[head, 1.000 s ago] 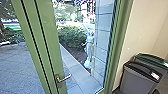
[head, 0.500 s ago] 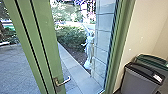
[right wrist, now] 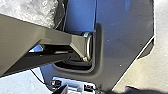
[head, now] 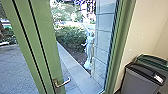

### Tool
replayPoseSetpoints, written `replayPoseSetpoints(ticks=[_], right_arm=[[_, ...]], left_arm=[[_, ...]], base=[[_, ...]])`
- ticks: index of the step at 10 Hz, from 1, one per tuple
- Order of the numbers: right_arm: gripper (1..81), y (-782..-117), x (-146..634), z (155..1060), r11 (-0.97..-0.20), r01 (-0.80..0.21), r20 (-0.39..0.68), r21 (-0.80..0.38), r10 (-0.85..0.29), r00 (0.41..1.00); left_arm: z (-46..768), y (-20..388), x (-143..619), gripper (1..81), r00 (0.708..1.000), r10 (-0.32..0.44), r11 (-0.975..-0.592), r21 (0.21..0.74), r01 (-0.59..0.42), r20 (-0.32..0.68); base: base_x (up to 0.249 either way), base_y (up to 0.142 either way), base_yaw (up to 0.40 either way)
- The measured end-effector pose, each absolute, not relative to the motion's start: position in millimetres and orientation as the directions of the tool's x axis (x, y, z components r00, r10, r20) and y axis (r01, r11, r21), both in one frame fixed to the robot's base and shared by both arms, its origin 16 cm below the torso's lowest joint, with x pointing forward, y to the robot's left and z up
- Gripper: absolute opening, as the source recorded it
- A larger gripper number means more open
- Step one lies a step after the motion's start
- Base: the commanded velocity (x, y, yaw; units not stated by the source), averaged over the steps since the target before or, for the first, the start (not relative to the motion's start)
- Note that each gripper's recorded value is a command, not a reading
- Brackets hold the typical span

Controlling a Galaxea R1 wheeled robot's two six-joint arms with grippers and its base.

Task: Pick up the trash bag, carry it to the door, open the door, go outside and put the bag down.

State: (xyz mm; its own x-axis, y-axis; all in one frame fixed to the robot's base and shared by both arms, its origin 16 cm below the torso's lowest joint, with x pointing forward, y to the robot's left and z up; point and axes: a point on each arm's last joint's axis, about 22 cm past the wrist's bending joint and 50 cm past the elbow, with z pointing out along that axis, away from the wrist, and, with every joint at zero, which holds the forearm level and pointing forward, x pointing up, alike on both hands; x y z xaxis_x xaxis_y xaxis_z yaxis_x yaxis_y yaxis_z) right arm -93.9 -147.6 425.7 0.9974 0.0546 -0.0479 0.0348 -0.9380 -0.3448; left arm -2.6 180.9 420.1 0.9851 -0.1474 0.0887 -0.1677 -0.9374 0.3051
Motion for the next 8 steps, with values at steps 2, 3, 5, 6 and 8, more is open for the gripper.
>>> replayPoseSetpoints(ticks=[2, 3, 5, 6, 8], right_arm=[[81.1, -148.0, -93.6, 425.7, -0.938, 0.035, -0.047, -0.344, 0.055, 0.997], [81.1, -147.6, -93.9, 425.7, -0.938, 0.035, -0.048, -0.345, 0.055, 0.997], [81.1, -147.6, -93.9, 425.7, -0.938, 0.034, -0.048, -0.345, 0.054, 0.997], [81.1, -147.6, -93.9, 425.7, -0.938, 0.035, -0.048, -0.345, 0.055, 0.997], [81.1, -147.6, -93.9, 425.7, -0.938, 0.035, -0.048, -0.345, 0.055, 0.997]], left_arm=[[420.1, 180.9, -2.0, 1.0, 0.985, -0.148, -0.937, 0.305, -0.168, 0.089], [420.1, 180.9, -2.6, 1.0, 0.985, -0.148, -0.937, 0.305, -0.168, 0.088], [420.1, 180.9, -2.5, 1.0, 0.985, -0.148, -0.937, 0.305, -0.168, 0.088], [420.1, 180.9, -2.8, 1.0, 0.985, -0.148, -0.937, 0.306, -0.168, 0.087], [420.1, 180.8, -2.9, 1.0, 0.985, -0.148, -0.937, 0.306, -0.168, 0.086]], base=[[0.0, 0.0, 0.0], [0.0, 0.0, 0.0], [0.0, 0.0, 0.0], [0.0, 0.0, 0.0], [0.0, 0.0, 0.0]])
